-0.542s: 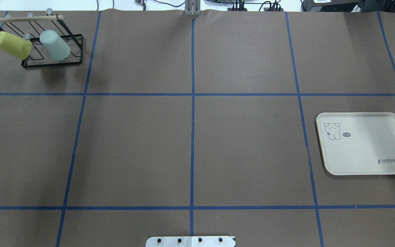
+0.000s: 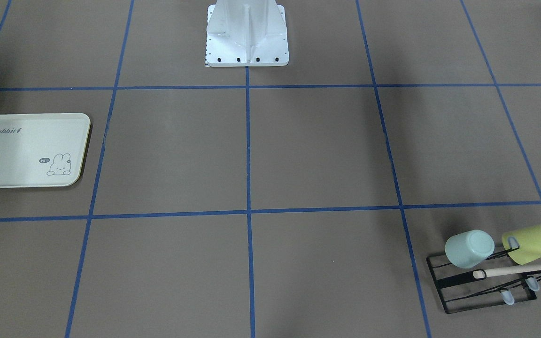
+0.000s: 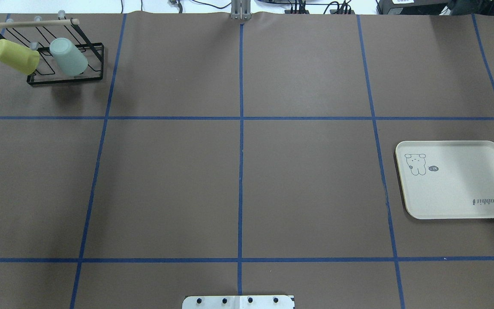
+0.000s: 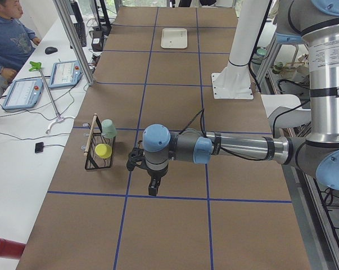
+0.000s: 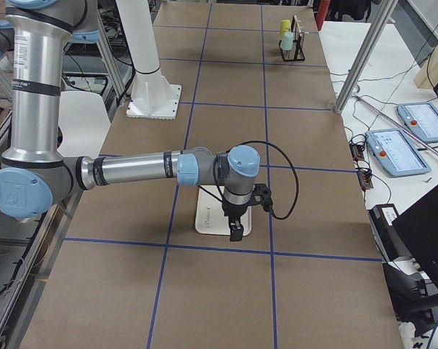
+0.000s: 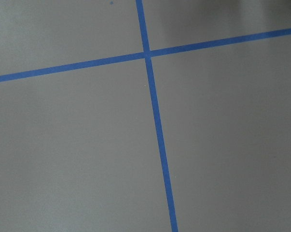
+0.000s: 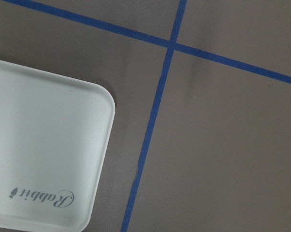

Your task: Left arm grabs green cup and hands to right arm on tray

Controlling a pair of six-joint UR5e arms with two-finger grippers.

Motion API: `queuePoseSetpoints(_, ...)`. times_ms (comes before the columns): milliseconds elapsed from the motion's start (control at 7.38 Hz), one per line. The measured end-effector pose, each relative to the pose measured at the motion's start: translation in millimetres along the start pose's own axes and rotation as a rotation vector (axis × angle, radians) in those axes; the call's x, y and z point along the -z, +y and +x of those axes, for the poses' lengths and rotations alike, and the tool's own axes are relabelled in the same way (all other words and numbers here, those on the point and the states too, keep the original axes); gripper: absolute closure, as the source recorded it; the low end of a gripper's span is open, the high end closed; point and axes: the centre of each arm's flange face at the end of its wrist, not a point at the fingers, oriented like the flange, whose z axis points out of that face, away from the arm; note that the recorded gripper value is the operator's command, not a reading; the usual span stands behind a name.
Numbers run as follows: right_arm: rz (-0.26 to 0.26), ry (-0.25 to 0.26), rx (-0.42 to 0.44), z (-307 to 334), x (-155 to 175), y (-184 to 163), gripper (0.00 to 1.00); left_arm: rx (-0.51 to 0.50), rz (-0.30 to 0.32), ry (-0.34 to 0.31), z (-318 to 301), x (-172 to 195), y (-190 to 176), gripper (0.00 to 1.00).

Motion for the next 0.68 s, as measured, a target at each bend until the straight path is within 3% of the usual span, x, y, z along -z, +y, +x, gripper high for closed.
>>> queuePoseSetpoints(271, 0.029, 0.006, 0.021, -9, 14, -8, 0.0, -0.022, 0.022, 0.002, 4, 3, -4, 0.0)
queuePoseSetpoints(407, 0.074, 0.014, 0.052, -21, 34, -27, 0.0, -0.063, 0.066, -0.002, 8, 9, -15, 0.0)
queuePoseSetpoints(678, 0.17, 0.032, 0.119, -47, 79, -72, 0.0, -0.203, 0.212, -0.037, 19, 28, -69, 0.0)
